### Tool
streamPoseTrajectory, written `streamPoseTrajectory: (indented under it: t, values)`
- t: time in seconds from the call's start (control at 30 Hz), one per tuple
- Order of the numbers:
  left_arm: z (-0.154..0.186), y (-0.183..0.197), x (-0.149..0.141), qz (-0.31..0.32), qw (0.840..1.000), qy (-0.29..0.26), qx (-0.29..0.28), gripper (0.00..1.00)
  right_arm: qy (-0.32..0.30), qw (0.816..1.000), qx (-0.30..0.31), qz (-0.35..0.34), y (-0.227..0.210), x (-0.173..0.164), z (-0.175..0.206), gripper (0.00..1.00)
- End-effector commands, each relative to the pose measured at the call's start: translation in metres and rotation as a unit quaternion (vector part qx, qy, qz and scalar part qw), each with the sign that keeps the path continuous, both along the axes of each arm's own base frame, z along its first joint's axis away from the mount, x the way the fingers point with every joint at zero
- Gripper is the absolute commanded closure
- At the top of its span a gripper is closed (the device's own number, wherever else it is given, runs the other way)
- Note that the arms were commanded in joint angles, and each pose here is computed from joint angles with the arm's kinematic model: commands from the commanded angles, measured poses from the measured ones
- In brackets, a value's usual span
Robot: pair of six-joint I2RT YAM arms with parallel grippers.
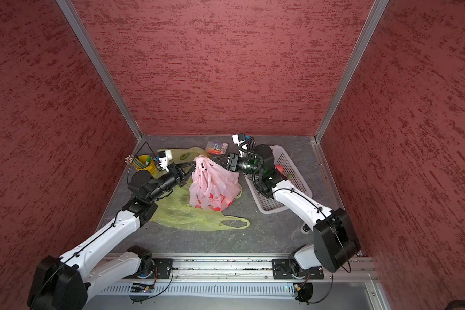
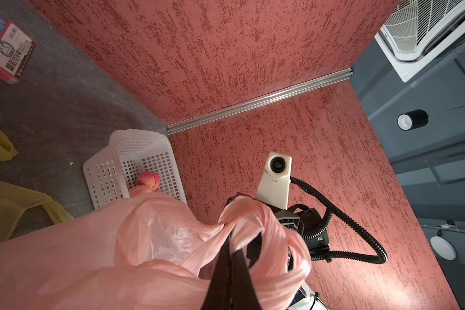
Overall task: Place the peach into a plastic bag & tie a knot
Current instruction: Tie the plastic bag to the plastic bag.
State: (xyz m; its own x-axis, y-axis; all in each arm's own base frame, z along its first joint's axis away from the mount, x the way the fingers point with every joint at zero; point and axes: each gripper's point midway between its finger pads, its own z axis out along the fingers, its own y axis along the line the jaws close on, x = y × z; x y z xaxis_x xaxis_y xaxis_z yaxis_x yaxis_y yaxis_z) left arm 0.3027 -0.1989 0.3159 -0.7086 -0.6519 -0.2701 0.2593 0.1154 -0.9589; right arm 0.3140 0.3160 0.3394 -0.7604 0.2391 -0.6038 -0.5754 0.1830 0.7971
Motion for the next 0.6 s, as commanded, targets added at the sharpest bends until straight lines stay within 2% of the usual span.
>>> streamPoseTrajectory:
  t: [0.0, 0.27, 0.43, 0.57]
  values:
    - [0.009, 0.001, -0.001, -0.001, 1.000, -0.019, 0.010, 1.00, -0.018, 1.000, -0.008, 0.018, 0.005, -0.017, 0.014, 0.57]
    - [0.010, 0.001, -0.001, 0.000, 1.000, -0.020, 0.010, 1.00, -0.012, 0.998, -0.009, 0.066, 0.030, -0.040, 0.013, 0.51]
    - [0.012, 0.002, -0.002, 0.001, 1.000, -0.021, 0.008, 1.00, -0.014, 0.996, -0.005, 0.083, 0.042, -0.046, 0.015, 0.52]
    - [0.013, 0.002, -0.003, -0.001, 1.000, -0.022, 0.008, 1.00, -0.012, 0.996, -0.004, 0.087, 0.046, -0.045, 0.013, 0.57]
